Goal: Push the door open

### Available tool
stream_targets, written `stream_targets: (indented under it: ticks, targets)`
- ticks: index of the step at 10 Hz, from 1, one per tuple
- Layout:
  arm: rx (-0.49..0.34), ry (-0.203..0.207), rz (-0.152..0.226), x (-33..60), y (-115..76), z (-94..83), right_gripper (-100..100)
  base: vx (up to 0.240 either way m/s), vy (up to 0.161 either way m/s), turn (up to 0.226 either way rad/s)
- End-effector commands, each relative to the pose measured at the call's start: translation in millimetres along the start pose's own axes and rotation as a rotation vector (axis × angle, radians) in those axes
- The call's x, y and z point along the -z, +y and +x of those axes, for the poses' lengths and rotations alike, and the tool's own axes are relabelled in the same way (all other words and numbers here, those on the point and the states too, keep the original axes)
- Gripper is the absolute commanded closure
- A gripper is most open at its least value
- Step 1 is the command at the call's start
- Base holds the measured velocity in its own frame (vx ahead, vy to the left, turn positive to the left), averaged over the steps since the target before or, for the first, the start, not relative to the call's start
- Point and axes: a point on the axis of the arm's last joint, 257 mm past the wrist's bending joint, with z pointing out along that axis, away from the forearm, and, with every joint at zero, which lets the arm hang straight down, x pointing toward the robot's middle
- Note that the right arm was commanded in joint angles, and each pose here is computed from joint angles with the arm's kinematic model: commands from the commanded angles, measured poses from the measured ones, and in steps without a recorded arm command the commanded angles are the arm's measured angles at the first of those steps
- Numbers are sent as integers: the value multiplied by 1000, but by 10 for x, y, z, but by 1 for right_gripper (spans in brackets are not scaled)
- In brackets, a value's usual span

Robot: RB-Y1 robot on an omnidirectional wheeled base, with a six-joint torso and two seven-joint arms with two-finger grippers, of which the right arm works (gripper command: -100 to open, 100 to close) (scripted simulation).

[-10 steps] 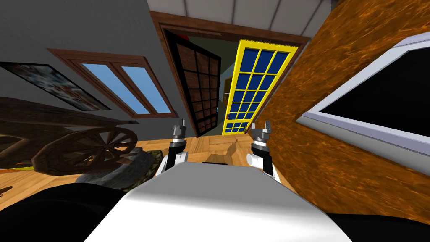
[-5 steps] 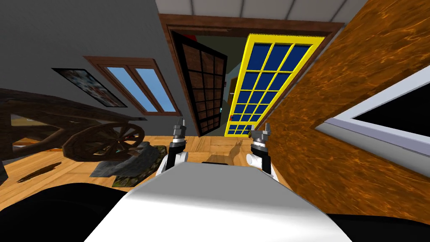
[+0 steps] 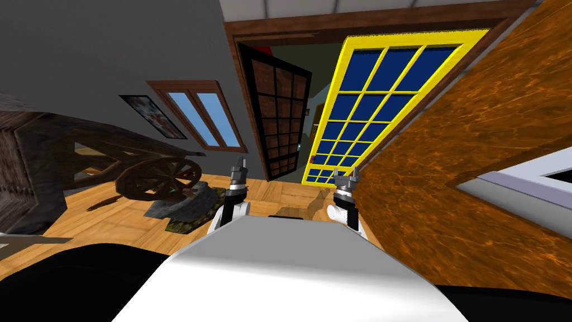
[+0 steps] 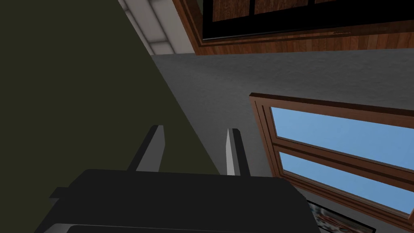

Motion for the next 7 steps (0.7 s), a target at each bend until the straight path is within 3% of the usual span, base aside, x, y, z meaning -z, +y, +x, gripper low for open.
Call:
stream_targets:
  ticks: [1,7]
  targets:
    - [-33,-19,0,18,-66,-85,-100,61,-110,196]
    - [-153,-105,-4,135,-264,-478,-100,50,-92,205]
